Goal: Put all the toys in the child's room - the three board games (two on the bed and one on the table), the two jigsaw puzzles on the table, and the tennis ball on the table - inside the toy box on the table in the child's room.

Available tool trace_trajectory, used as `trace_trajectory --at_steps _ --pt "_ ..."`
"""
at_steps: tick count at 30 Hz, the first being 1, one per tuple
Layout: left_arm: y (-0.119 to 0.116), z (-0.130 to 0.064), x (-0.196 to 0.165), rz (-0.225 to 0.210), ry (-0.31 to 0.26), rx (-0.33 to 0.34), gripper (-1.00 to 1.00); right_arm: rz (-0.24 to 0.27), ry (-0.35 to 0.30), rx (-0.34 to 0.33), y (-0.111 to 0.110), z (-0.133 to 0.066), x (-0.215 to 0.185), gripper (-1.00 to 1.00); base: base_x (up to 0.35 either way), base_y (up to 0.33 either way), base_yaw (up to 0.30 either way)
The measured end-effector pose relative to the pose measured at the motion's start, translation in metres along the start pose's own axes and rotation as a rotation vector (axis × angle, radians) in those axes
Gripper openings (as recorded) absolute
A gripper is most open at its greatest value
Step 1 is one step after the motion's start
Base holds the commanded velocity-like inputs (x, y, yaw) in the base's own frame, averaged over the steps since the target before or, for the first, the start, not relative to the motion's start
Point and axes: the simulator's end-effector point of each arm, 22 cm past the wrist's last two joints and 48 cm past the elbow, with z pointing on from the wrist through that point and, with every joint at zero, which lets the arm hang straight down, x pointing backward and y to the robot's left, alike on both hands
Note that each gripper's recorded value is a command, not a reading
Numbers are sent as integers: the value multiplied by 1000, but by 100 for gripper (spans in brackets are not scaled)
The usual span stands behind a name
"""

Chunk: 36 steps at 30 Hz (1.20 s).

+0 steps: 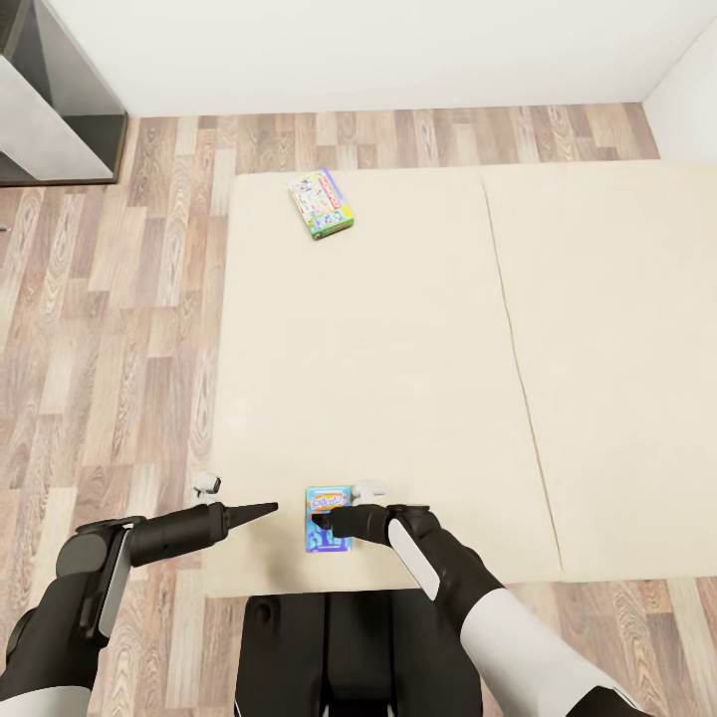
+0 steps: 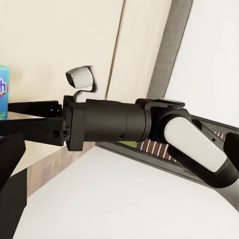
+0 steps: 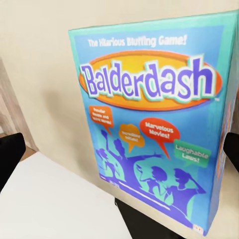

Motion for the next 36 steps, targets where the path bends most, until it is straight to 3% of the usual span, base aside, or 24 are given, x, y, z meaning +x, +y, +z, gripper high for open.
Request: trace_trajectory --at_steps 36 --pt "0 0 0 0 0 0 100 -2 -1 -2 1 0 0 100 0 22 0"
